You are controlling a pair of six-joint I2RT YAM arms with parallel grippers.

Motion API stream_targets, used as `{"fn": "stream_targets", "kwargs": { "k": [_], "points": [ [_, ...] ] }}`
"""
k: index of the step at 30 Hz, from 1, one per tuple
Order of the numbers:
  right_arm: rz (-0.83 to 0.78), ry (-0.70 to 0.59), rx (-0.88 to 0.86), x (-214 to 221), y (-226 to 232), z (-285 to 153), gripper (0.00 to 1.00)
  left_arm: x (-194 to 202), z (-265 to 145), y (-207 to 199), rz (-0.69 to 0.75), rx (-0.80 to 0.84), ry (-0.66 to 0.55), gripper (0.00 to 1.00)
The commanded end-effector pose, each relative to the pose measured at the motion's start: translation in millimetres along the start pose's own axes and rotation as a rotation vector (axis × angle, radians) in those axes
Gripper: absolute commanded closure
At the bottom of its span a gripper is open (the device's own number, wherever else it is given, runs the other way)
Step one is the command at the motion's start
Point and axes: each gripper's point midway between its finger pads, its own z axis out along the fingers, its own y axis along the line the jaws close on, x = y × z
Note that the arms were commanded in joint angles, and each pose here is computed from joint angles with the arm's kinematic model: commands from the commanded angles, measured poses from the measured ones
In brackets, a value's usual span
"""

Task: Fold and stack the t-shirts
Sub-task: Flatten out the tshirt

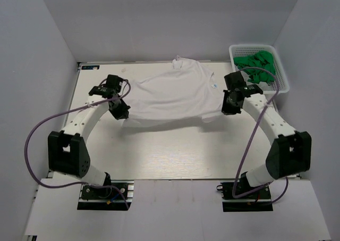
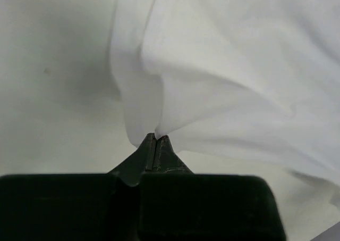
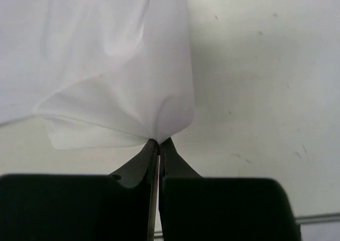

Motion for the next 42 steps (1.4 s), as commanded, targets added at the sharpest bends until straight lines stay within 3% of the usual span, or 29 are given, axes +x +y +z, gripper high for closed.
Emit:
{"fn": "stream_targets", "kwargs": {
  "k": [1,7,9,10,11,12,13,14,15,18,23,25,32,34,38,42],
  "points": [
    [0.035,0.121,0.117,42,-32,-26,1.00,36,-23,42,0.010,-0.082,0.076,1.00],
    [0.127,0.429,0.145,164,-53,-13,1.00,156,5,119,-0.071,-0.129,0.370,1.00],
    [0.129,0.468,0.161,176,-56,-12,1.00,165,0,126,-0.074,-0.141,0.397,0.90],
    [0.133,0.464,0.169,175,-58,-12,0.91,167,-3,129,-0.065,-0.148,0.404,0.70],
    [0.127,0.449,0.186,172,-61,-15,0.88,162,-8,129,-0.038,-0.145,0.389,0.63],
    [0.132,0.393,0.183,154,-58,-17,0.71,159,-16,136,-0.022,-0.187,0.378,0.52],
    [0.127,0.371,0.181,147,-57,-20,0.54,144,-25,125,0.000,-0.155,0.336,0.18],
    [0.110,0.308,0.142,124,-49,-27,0.35,132,-31,122,0.020,-0.158,0.298,0.01],
    [0.104,0.290,0.125,116,-46,-30,0.10,124,-36,118,0.033,-0.161,0.283,0.00],
    [0.081,0.206,0.047,86,-32,-38,0.10,78,-58,78,0.041,-0.071,0.157,0.00],
    [-0.019,0.060,-0.173,34,14,-43,0.10,27,-36,34,0.051,0.037,0.011,0.00],
    [-0.074,0.015,-0.290,14,44,-43,0.10,16,-18,23,0.055,0.008,0.022,0.00],
    [-0.281,-0.053,-0.401,-28,114,-8,0.10,0,50,23,0.026,-0.160,0.031,0.00],
    [-0.303,0.003,-0.414,-22,130,19,0.10,-7,60,17,0.013,-0.165,0.018,0.00],
    [-0.319,-0.050,-0.468,-52,166,43,0.10,-12,88,25,-0.028,-0.263,0.022,0.00],
    [-0.275,-0.001,-0.438,-59,174,89,0.10,-2,112,44,-0.037,-0.358,0.098,0.00]
  ]
}}
